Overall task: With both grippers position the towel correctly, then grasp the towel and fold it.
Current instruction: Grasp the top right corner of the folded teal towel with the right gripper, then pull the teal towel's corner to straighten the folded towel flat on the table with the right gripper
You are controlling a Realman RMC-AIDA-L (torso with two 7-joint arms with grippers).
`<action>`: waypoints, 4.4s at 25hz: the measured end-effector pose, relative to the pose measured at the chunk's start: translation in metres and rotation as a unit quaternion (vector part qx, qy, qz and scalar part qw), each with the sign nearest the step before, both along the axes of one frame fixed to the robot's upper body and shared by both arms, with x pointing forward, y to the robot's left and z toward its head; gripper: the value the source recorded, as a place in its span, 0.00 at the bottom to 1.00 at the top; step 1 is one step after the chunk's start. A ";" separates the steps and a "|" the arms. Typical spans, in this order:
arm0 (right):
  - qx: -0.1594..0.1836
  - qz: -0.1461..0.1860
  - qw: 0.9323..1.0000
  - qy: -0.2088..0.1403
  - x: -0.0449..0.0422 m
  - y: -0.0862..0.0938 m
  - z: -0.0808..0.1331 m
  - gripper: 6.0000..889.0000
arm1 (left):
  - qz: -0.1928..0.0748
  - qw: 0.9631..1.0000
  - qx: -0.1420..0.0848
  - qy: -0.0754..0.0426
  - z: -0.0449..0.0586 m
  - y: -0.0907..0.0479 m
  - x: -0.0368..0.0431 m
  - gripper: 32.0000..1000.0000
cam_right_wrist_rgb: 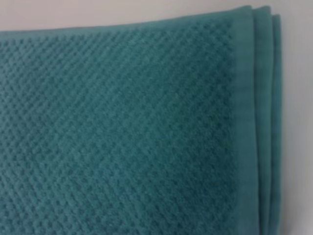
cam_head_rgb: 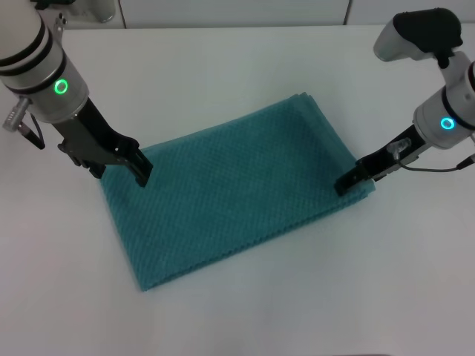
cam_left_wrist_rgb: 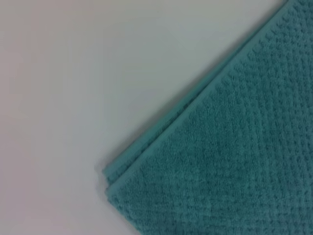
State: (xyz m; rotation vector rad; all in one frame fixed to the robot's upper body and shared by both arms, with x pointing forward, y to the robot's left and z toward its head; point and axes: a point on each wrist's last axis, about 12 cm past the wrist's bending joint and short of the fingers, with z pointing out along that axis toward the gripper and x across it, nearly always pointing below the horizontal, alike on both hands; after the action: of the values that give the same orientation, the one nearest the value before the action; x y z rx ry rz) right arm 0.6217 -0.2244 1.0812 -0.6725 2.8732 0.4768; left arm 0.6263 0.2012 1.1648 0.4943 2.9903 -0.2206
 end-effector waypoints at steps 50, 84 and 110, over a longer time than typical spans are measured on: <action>0.000 -0.004 0.999 -0.043 0.0003 -0.011 -0.013 0.07 | -0.005 1.000 -0.007 -0.002 0.000 -0.001 0.0003 0.78; 0.025 0.022 0.999 -0.026 -0.0063 -0.006 -0.001 0.03 | -0.001 1.000 -0.008 -0.007 -0.002 0.005 0.0005 0.78; 0.053 0.078 0.994 0.046 -0.0355 0.013 -0.018 0.03 | 0.013 1.000 -0.024 -0.007 -0.006 0.015 0.0003 0.78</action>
State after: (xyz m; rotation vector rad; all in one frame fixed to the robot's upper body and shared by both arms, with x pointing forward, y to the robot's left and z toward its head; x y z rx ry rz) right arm 0.5862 -0.2117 1.0634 -0.8836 2.8675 0.6946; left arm 0.6265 0.2159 1.1587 0.4493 2.9680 -0.2853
